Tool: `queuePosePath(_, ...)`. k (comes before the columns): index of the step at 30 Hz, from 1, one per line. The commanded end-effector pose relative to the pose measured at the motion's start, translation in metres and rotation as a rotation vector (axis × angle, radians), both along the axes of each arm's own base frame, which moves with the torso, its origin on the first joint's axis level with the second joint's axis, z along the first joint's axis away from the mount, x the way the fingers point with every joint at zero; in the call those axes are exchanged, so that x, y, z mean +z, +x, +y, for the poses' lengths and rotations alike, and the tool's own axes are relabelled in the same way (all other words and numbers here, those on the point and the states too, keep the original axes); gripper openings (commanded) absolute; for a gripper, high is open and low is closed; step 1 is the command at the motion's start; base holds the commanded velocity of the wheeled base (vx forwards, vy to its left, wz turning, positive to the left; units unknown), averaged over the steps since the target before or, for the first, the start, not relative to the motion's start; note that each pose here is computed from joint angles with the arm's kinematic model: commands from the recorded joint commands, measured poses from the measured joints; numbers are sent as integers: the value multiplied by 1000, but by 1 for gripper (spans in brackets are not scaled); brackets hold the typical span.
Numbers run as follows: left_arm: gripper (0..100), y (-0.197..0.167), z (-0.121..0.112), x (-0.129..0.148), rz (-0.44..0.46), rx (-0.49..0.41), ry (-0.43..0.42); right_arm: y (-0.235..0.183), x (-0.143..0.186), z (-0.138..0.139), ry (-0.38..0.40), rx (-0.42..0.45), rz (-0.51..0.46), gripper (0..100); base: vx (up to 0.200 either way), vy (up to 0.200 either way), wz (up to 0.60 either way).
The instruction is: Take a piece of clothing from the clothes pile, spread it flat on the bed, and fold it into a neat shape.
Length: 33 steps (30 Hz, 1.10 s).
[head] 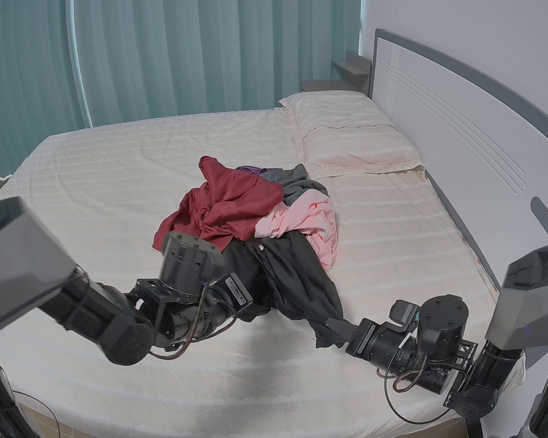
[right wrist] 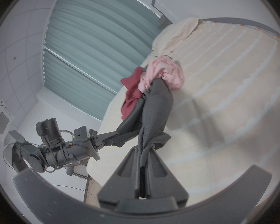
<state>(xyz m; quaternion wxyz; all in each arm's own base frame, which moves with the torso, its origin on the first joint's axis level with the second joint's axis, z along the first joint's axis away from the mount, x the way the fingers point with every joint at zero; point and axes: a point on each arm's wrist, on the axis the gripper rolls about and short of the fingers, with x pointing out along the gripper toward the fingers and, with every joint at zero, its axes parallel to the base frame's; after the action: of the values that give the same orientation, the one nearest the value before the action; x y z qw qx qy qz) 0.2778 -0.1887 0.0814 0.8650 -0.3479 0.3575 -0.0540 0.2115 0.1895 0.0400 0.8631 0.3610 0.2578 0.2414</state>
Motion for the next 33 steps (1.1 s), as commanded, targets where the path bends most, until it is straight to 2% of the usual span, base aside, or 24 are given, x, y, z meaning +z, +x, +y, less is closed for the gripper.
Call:
queuePosePath(1, 0, -43, 12, 74, -174, -48, -147, -15, 49, 4, 128, 58, -136, 0, 0, 0, 0)
queuePosePath(6, 0, -68, 27, 102, -255, -64, -197, -14, 83, 13, 193, 101, -277, 0, 0, 0, 0)
queuePosePath(8, 0, -80, 25, 104, -265, -106, -192, -13, 99, 17, 212, 133, -352, 0, 0, 0, 0)
queuePosePath(10, 0, -84, 21, 105, -274, -126, -184, -17, 111, 25, 239, 164, -382, 0, 0, 0, 0)
queuePosePath(13, 0, -91, 22, 111, -295, -133, -196, -28, 113, 37, 247, 210, -371, 0, 0, 0, 0)
queuePosePath(16, 0, -101, 32, 124, -333, -130, -237, -36, 111, 34, 246, 211, -370, 0, 0, 0, 0)
queuePosePath(21, 0, -119, 43, 122, -352, -148, -255, -37, 117, 29, 260, 202, -388, 0, 0, 0, 0)
queuePosePath(28, 0, -123, 47, 113, -337, -152, -247, -34, 112, 28, 244, 191, -375, 0, 0, 0, 0)
queuePosePath(33, 0, -127, 51, 117, -356, -154, -257, -38, 112, 22, 230, 189, -373, 0, 0, 0, 0)
